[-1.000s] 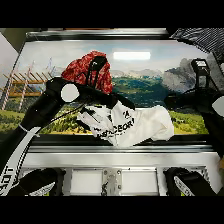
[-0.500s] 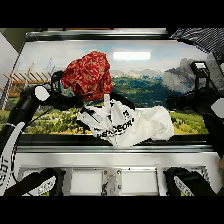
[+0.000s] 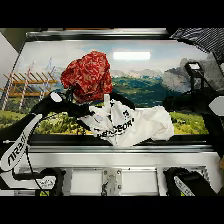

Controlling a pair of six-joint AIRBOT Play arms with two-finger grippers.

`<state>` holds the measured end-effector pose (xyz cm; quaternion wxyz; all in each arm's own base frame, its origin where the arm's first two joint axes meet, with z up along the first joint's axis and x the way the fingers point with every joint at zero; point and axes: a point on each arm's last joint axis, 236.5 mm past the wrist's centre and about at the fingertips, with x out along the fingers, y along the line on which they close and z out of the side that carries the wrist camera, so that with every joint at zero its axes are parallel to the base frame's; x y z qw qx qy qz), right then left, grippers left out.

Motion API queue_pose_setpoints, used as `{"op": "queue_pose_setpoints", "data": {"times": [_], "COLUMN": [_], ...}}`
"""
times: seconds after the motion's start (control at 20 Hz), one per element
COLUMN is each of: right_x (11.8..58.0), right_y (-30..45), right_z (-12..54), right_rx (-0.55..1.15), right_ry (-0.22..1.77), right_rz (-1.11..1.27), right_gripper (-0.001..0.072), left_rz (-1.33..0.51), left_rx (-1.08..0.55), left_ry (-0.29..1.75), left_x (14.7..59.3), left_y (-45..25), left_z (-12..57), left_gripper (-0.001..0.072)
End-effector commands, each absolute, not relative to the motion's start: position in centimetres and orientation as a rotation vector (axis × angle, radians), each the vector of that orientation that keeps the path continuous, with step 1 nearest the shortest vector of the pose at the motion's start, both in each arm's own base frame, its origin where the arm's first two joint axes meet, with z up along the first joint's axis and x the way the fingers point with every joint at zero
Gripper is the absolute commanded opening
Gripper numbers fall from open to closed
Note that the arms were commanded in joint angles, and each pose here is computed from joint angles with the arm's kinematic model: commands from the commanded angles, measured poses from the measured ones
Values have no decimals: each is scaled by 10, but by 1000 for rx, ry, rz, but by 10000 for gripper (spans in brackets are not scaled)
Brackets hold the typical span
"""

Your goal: Fold the clothes and pants, and hang the long-sleeved shirts on hangers.

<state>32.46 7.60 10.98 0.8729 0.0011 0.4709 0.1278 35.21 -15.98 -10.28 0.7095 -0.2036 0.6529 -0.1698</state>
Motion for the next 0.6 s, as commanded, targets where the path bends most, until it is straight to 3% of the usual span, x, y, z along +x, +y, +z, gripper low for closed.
{"op": "queue_pose_setpoints", "data": {"times": [0.0,0.15,0.45,0.5,0.55], "right_x": [331,359,420,427,433], "right_y": [108,151,268,287,302], "right_z": [104,102,46,28,11], "right_rx": [42,80,-120,-147,-168], "right_ry": [997,993,1059,1081,1100], "right_rz": [406,536,763,787,804], "right_gripper": [497,497,510,612,644], "left_rz": [-415,-432,-464,-467,-470], "left_rx": [-444,-448,-430,-430,-429], "left_ry": [1462,1400,1321,1325,1332], "left_x": [356,370,372,371,369], "left_y": [-171,-166,-167,-167,-168], "left_z": [-105,-76,-38,-37,-38], "left_gripper": [17,17,17,17,17]}}
